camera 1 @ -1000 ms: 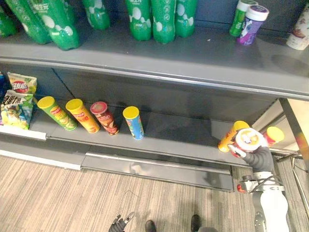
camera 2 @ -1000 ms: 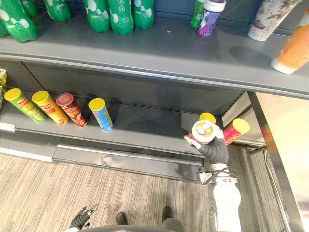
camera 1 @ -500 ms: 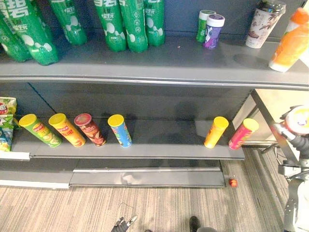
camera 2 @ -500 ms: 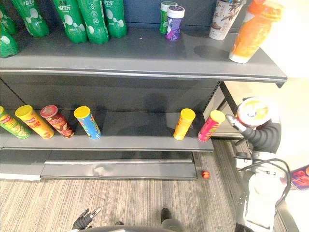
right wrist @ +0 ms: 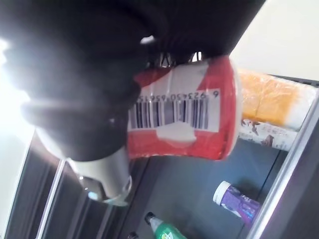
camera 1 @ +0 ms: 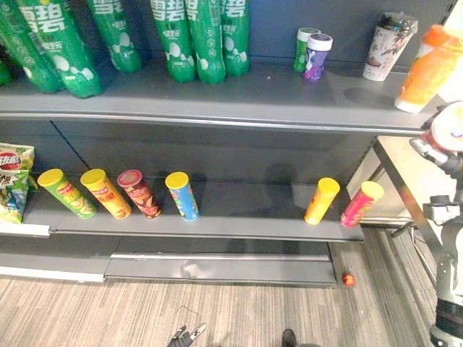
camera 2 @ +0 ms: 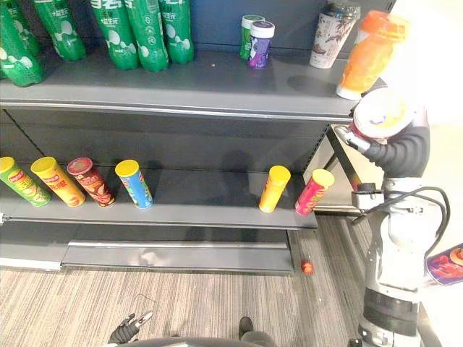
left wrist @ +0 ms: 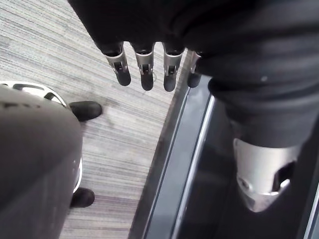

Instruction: Put the gum and the chips on the shelf.

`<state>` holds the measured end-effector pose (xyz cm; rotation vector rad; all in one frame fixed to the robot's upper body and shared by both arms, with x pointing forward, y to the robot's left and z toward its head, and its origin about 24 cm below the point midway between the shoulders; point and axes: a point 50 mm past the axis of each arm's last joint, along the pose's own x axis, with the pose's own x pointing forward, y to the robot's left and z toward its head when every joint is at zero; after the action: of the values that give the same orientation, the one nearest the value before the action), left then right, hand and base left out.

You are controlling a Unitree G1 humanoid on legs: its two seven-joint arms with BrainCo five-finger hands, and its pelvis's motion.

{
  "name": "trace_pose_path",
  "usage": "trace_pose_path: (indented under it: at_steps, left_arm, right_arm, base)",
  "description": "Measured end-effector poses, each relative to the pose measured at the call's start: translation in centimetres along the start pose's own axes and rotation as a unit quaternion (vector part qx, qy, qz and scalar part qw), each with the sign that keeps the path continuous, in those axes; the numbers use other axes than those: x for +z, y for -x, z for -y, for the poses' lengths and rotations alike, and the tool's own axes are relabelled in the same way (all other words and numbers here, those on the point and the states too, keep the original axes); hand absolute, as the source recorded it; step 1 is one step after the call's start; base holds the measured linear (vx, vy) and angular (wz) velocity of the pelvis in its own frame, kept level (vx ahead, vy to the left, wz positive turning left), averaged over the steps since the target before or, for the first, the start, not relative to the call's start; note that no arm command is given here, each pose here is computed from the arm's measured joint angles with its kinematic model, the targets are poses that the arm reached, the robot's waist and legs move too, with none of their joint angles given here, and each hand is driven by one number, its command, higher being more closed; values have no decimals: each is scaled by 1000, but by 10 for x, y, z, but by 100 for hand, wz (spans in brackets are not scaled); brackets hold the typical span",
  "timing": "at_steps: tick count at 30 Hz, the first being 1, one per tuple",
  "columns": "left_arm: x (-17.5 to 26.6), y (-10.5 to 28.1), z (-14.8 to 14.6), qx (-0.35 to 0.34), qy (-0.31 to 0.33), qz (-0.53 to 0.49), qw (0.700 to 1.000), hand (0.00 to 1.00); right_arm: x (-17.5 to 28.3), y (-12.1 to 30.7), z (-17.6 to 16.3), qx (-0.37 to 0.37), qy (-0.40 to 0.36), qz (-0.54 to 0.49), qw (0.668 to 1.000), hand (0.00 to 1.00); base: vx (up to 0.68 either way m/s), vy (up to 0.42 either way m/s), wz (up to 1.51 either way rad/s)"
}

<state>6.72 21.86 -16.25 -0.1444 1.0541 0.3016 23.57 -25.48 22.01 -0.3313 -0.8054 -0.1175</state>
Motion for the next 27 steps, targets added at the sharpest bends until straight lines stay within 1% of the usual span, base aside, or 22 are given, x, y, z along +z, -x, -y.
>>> trace_pose_path:
  at_steps: [3,6,11,16,22,27]
  left_arm:
    - [0,0,-1,-1,-4,-5,1000,0]
    - [0,0,0,-3,-10,-5,1000,0]
    - [3,-1,1,-8,-20,-5,1000,0]
    - [6,-2,2,-12,-28,0,1000,0]
    - [10,-3,3,-14,-35,-2,999,0]
    - [10,-3,2,-13,-34,-1,999,0]
  right_arm:
    - [-8,-8,-8,11,-16,-13,1000,100]
    - [-21,-17,-14,21,-53,-37,998,100]
    - [-31,-37,-30,47,-91,-54,993,100]
    - [-33,-60,-44,67,-126,-63,988,100]
    - [-35,-87,-52,81,-161,-74,981,100]
    - [-26,-113,-73,111,-194,-72,972,100]
  base:
    - [-17,-7,3]
    - [-28,-11,11]
    - [-24,-7,3]
    - [4,-4,4]
    - [26,-5,8]
    - [0,0,0]
